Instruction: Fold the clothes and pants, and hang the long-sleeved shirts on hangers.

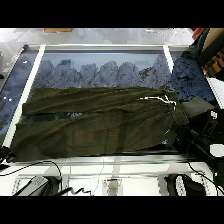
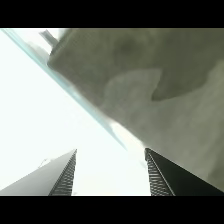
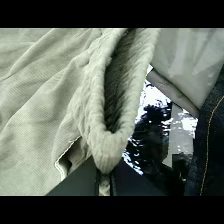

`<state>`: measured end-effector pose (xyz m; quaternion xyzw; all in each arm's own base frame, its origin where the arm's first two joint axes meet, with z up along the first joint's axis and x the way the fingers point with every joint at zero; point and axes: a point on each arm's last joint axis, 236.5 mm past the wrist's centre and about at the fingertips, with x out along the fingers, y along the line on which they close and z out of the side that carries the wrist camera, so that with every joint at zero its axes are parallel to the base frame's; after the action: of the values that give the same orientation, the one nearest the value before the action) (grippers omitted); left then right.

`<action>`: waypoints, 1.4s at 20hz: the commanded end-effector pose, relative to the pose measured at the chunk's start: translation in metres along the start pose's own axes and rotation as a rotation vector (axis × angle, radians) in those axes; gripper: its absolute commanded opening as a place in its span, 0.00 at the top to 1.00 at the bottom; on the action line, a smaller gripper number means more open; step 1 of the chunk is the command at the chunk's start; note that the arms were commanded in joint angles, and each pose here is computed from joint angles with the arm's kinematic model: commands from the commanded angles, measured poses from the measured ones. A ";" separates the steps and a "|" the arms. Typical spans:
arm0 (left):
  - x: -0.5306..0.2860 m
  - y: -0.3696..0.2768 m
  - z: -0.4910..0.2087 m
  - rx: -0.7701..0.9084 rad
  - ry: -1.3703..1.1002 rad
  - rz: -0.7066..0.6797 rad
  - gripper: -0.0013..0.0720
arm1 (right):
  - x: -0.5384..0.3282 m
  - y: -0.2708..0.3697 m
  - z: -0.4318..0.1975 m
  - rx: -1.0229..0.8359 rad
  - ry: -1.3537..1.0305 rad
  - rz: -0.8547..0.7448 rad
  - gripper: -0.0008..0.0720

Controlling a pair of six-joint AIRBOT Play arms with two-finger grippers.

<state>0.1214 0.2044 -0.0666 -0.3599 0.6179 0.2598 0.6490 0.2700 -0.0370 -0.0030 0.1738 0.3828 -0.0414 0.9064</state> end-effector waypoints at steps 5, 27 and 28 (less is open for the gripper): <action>0.022 0.006 0.034 -0.138 -0.225 -0.117 0.28 | 0.000 0.002 0.000 -0.003 0.000 0.006 0.94; -0.031 -0.023 0.080 -0.028 -0.449 -0.215 0.96 | 0.000 0.003 -0.002 -0.001 0.010 0.008 0.94; -0.033 -0.024 0.079 -0.032 -0.451 -0.218 0.96 | 0.000 0.003 -0.002 -0.001 0.011 0.009 0.94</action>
<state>0.1784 0.2530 -0.0529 -0.3745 0.4335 0.2692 0.7742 0.2687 -0.0334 -0.0039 0.1761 0.3873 -0.0362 0.9042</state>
